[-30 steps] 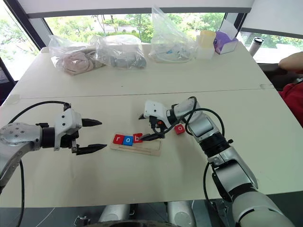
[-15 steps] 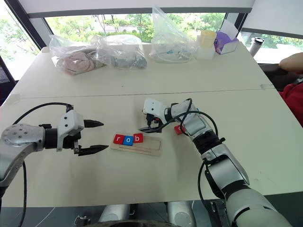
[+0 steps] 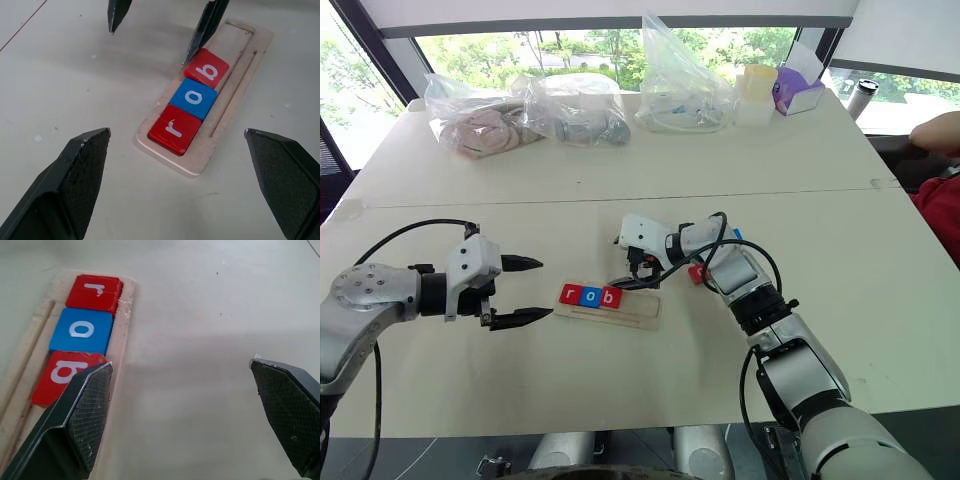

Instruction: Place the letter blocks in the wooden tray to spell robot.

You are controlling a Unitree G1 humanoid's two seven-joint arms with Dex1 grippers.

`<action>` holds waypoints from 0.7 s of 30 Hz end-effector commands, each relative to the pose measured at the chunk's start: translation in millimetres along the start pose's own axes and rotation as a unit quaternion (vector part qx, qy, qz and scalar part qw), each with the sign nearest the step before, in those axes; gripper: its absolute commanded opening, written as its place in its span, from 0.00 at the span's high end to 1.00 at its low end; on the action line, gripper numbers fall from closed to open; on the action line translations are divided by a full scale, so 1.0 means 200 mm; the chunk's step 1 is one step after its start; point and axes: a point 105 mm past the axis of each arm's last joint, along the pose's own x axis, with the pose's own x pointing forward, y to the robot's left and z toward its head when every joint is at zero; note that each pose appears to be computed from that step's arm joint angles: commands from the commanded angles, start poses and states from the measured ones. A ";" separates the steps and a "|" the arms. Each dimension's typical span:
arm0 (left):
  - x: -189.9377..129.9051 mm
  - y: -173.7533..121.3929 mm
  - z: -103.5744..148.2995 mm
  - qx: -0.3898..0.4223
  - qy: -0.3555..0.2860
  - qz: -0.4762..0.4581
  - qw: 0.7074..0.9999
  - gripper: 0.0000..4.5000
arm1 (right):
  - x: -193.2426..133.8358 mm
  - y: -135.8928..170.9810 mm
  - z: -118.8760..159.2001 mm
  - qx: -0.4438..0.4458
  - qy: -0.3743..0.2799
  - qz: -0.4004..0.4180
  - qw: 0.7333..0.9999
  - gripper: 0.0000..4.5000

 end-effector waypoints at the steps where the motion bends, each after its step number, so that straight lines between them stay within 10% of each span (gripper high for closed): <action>1: 0.01 0.01 0.03 0.017 -0.008 0.003 1.000 0.00 | -0.01 0.01 0.04 -0.010 -0.012 0.002 1.000 0.01; 12: 0.05 -0.04 0.09 0.017 -0.031 -0.025 0.999 0.00 | -0.04 -0.08 0.10 -0.012 -0.030 -0.055 0.998 0.01; 21: 0.26 -0.13 0.14 0.112 -0.049 -0.047 0.991 0.00 | -0.39 -0.20 0.08 0.037 -0.037 -0.239 0.970 0.01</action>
